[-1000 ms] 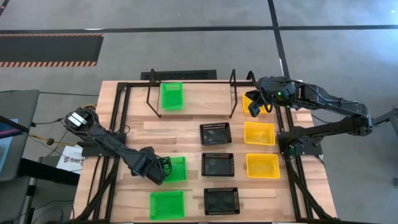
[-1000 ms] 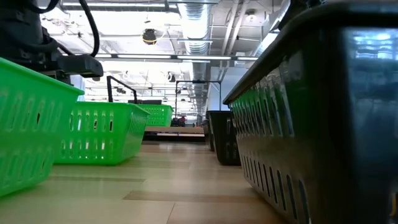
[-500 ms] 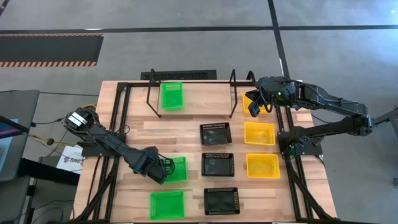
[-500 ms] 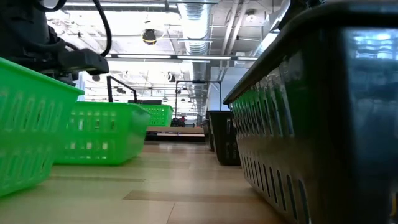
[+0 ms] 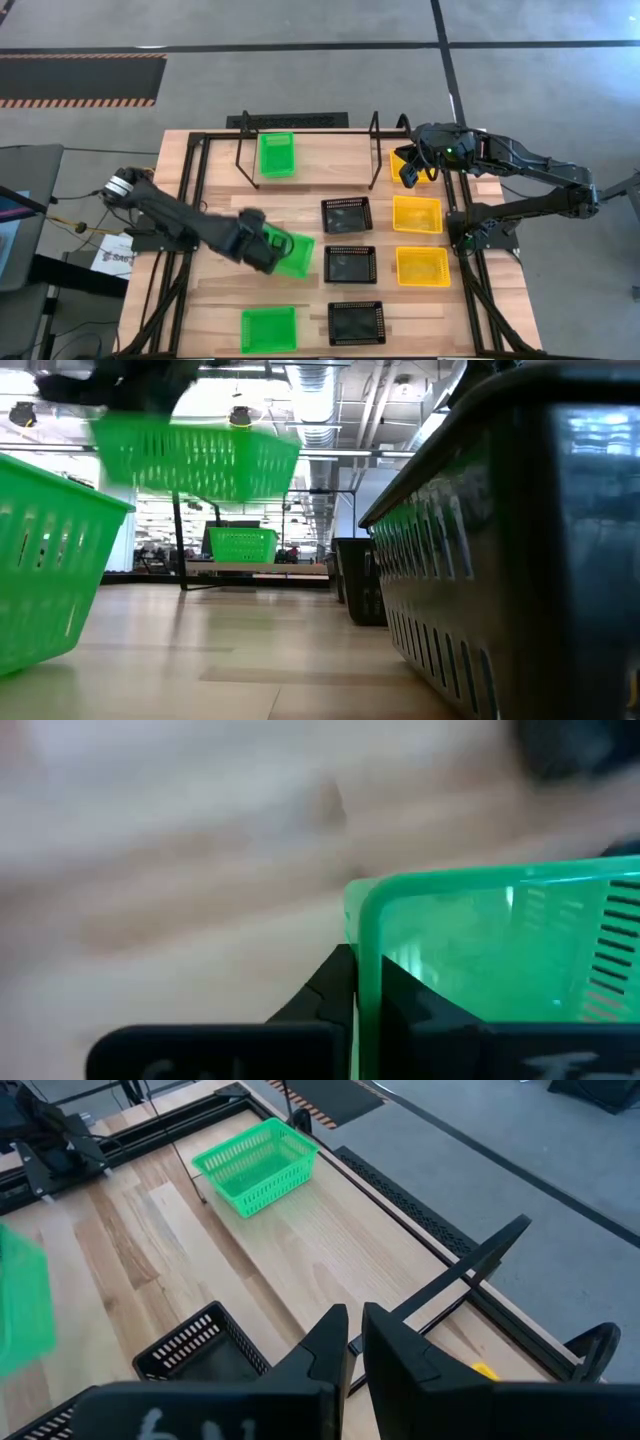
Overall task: Stack baskets on shelf by color
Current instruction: Stack the top green basket on top of the green basket on the shelf
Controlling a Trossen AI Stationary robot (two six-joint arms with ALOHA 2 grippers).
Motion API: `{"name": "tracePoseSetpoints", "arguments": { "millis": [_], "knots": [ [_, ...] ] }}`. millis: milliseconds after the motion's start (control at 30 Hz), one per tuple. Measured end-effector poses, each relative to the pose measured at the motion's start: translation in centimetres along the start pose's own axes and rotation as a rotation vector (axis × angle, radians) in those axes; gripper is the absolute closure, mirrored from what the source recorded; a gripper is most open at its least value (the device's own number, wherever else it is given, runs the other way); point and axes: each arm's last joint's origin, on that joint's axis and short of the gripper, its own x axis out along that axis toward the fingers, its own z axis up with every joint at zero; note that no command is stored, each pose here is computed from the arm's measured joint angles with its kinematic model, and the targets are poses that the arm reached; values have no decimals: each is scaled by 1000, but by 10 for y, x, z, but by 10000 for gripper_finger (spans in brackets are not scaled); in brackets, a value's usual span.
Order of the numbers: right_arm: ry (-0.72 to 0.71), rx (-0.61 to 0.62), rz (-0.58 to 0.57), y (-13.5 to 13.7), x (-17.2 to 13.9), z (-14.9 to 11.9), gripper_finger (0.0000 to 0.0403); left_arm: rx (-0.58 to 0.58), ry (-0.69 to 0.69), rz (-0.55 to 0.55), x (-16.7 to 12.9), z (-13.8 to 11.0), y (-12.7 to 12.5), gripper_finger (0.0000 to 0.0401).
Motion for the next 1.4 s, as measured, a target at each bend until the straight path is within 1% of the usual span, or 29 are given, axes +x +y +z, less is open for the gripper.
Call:
{"name": "tracePoseSetpoints", "arguments": {
  "millis": [133, 167, 200, 267, 300, 333, 400, 467, 533, 600, 667, 733, 867, 967, 1133, 1233, 1333, 1400],
  "knots": [
    [0, -1, 0, 0, 0, 0, 344, 100, -179, 17, -65, 51, 0, 401],
    [0, 0, 0, 0, 0, 0, 344, 123, -226, 16, -81, 64, 1, 401],
    [1, -1, 0, 0, 0, 0, 344, 143, -274, -8, -95, 77, 1, 401],
    [0, -1, 0, 0, 0, 0, 344, 215, -380, -65, -120, 104, 1, 401],
    [0, -1, 1, 0, 0, 0, 344, 254, -425, -74, -133, 117, 3, 401],
    [1, -1, 1, 0, 0, 0, 344, 268, -479, -78, -144, 132, 6, 401],
    [0, 0, 1, 0, 0, 0, 344, 288, -562, -49, -163, 159, 16, 401],
    [0, 0, 1, 0, 0, 0, 344, 323, -606, -18, -176, 184, 26, 401],
    [-1, 14, 1, 0, 0, 0, 344, 356, -638, -15, -186, 208, 37, 401],
    [-2, 38, -1, 0, 0, 0, 344, 387, -663, -43, -195, 231, 48, 401],
    [-5, 71, -5, -1, 0, 1, 344, 441, -680, -74, -200, 250, 58, 401],
    [-12, 107, -8, -2, 1, 1, 344, 502, -705, -128, -201, 268, 65, 401],
    [-36, 149, 0, -1, 1, 4, 344, 623, -674, -204, -187, 298, 76, 401],
    [-61, 158, 9, 0, 0, 6, 344, 743, -574, -217, -162, 319, 81, 401],
    [-80, 199, 19, 1, 0, 8, 344, 945, -311, -200, -99, 349, 80, 401],
    [-81, 210, 20, 1, 0, 9, 344, 1059, -157, -207, -56, 362, 73, 401],
    [-80, 235, 21, 1, 0, 8, 344, 1146, -50, -256, -16, 371, 63, 401],
    [-80, 246, 21, 1, 0, 8, 344, 1191, -1, -267, 8, 376, 57, 401]
  ]
}}
